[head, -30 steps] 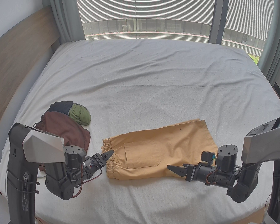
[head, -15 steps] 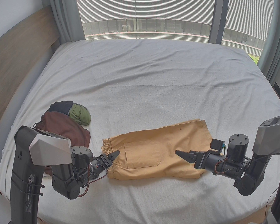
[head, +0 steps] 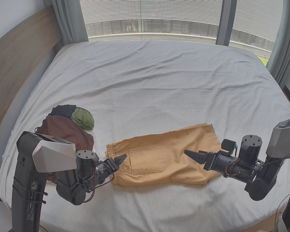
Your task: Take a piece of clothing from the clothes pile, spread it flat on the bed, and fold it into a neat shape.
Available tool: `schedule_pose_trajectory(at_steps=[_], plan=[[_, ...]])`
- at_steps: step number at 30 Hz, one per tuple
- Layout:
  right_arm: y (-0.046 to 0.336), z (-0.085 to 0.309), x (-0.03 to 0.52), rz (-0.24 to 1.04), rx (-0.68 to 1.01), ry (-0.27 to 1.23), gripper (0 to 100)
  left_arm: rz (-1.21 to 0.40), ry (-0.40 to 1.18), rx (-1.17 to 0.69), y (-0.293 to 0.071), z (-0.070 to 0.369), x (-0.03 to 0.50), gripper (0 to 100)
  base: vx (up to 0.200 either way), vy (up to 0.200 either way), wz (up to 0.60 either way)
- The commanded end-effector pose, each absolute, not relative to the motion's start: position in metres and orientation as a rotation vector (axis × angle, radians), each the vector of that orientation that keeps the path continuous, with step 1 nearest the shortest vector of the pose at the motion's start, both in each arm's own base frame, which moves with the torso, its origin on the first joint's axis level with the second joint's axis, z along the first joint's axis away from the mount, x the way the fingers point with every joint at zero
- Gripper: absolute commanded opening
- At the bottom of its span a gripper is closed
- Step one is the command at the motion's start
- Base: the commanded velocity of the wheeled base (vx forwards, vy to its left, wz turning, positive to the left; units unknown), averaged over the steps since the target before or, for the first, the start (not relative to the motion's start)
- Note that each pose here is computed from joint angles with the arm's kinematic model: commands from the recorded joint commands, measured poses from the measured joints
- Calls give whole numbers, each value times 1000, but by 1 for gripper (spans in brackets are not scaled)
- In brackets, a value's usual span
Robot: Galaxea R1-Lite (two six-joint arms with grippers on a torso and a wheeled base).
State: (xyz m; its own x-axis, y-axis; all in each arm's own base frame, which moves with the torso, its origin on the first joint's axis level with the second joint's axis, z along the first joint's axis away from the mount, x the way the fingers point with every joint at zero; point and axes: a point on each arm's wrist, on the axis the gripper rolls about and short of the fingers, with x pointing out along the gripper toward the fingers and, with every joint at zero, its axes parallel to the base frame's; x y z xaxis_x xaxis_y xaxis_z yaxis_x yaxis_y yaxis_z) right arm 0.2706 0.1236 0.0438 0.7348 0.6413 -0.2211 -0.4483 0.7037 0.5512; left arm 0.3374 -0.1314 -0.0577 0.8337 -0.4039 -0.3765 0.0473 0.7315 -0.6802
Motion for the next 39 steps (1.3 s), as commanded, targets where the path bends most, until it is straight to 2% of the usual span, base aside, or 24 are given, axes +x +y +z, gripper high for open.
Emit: schedule_pose_trajectory(at_steps=[1,20,21,39], plan=[[124,45,271,627,494,416,100,-277,527,-717,-136,-59,341,100,0,0,0],[123,46,273,624,495,407,100,-297,519,-719,-141,-58,345,100,0,0,0],[123,46,273,624,495,407,100,-296,518,-719,-140,-58,345,0,0,0,0],[117,42,276,603,499,413,100,-269,535,-745,-129,-54,333,0,0,0,0]])
